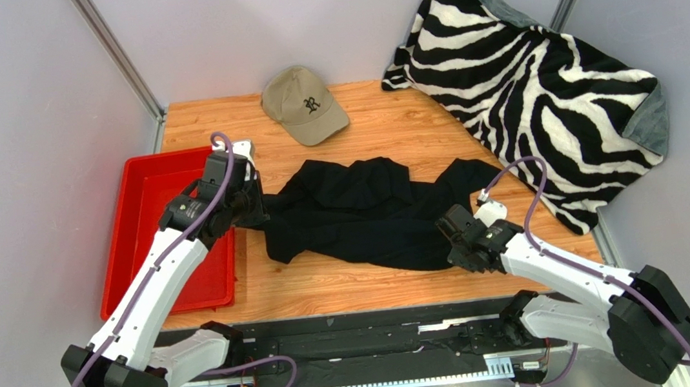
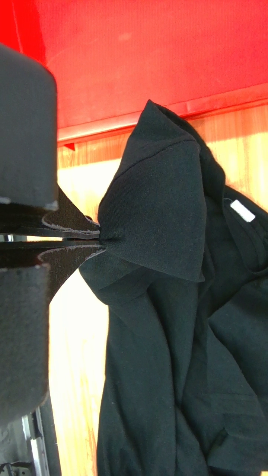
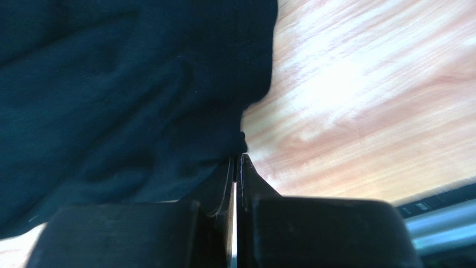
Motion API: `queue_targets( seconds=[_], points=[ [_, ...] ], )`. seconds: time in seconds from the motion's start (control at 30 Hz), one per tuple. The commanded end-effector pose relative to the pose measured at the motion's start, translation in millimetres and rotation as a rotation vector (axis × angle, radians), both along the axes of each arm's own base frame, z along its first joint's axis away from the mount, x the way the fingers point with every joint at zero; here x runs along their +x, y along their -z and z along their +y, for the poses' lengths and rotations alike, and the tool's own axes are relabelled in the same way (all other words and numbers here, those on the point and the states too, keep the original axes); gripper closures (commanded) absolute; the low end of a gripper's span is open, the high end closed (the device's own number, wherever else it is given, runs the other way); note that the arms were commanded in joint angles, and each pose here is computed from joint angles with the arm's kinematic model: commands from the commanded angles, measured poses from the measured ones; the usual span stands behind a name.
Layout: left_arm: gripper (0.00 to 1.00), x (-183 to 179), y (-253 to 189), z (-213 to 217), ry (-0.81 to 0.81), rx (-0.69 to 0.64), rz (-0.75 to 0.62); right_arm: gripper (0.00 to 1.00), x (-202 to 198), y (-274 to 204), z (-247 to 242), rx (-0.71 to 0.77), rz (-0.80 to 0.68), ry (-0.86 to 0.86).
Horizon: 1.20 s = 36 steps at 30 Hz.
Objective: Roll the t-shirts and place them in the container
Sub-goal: Pick up the T-shirt from the center of the board.
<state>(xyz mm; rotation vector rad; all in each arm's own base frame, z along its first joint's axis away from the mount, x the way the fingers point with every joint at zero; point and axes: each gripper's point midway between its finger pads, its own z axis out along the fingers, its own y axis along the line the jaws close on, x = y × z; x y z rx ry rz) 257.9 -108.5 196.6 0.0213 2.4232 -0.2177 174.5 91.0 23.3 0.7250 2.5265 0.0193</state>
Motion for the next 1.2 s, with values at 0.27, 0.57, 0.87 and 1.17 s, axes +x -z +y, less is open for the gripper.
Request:
queue_targets(
  seconds=[0.27, 0.57, 0.87, 1.17],
  points=[
    [1.00, 38.5, -115.9, -3.7, -0.041, -0.078, -0.295, 1.00, 32.7, -211.1, -43.5, -0.049, -0.389, 0.026],
    [1.00, 59.1, -185.8, 10.6, -0.129, -0.046, -0.418, 1.00, 63.5, -286.7, -83.5, -0.055, -0.491, 0.136],
    [1.00, 47.2, -199.7, 32.2, -0.172, -0.024, -0.419, 1.00, 62.5, -306.2, -100.8, -0.038, -0.534, 0.182],
    [1.00, 31.7, -294.8, 12.4, -0.087, -0.266, -0.671, 1.00, 74.6, -404.1, -94.8, 0.049, -0.764, 0.177]
  ],
)
